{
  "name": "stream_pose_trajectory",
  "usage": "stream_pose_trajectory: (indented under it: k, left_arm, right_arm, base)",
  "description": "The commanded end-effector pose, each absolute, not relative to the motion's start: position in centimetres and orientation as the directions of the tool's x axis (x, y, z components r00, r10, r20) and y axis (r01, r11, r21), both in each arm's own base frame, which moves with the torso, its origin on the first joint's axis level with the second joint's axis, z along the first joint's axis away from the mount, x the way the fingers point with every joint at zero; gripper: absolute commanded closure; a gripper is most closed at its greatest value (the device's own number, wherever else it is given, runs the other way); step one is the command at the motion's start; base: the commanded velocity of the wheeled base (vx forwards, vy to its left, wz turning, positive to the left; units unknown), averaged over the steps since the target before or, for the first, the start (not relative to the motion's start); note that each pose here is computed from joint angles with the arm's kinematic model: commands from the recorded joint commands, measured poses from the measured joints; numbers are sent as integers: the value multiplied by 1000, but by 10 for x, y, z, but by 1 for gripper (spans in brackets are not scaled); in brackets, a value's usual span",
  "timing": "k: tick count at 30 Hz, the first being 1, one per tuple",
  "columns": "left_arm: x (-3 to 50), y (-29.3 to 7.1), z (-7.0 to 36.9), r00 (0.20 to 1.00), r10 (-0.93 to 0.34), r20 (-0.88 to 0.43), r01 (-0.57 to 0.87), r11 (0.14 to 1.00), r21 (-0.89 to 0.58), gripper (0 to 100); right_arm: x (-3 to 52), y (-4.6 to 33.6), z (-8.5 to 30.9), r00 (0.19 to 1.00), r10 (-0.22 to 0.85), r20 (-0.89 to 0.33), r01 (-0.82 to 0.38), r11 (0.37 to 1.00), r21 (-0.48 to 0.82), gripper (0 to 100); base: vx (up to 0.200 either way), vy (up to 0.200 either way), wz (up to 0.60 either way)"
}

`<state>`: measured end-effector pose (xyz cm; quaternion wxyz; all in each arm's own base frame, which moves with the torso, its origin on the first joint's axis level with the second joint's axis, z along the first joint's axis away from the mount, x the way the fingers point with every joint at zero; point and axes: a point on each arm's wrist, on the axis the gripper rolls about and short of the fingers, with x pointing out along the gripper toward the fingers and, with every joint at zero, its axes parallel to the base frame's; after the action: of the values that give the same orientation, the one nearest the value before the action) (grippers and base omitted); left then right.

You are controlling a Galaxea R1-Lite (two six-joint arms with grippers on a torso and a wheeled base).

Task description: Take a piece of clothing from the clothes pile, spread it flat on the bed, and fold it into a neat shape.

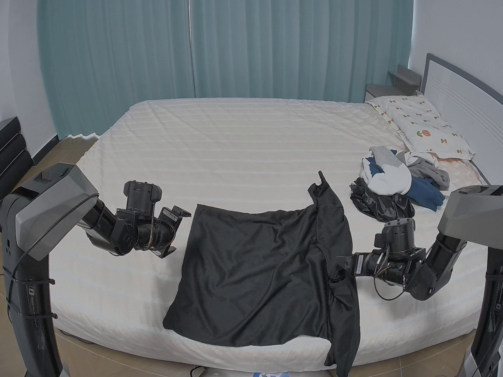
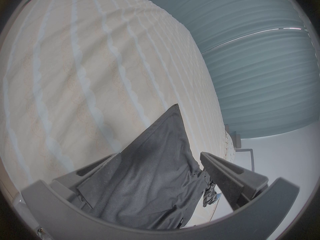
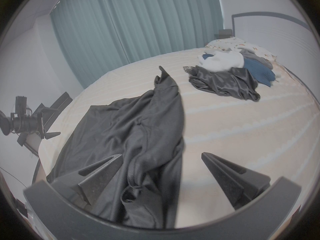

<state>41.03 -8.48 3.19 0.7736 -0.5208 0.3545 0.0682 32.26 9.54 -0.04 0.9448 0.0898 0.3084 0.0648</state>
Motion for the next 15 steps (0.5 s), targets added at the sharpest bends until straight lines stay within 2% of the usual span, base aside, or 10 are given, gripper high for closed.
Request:
stream_pose_trajectory:
  k: [1,10,11,15]
  left_arm:
    - [410,-85,31,738,-264,-621,-476,449,-756,0]
    - [412,-85,32,741,-264,-617,-473,448,-759,0]
    - [412,-85,32,742,-264,-616,-471,448,-760,0]
    - [411,-85,31,740,-264,-618,-474,448,-758,0]
  right_arm:
    - [328,129,-19,787,193,-586,-113,979,171,0]
    - [332,138,-27,734,179,-655,-129,984,125,0]
    - [332,137,-27,734,176,-656,-130,984,119,100]
    - [333,134,-26,742,171,-648,-117,985,125,100]
  base:
    - [0,0,0]
    - [0,0,0]
    - [0,0,0]
    - [0,0,0]
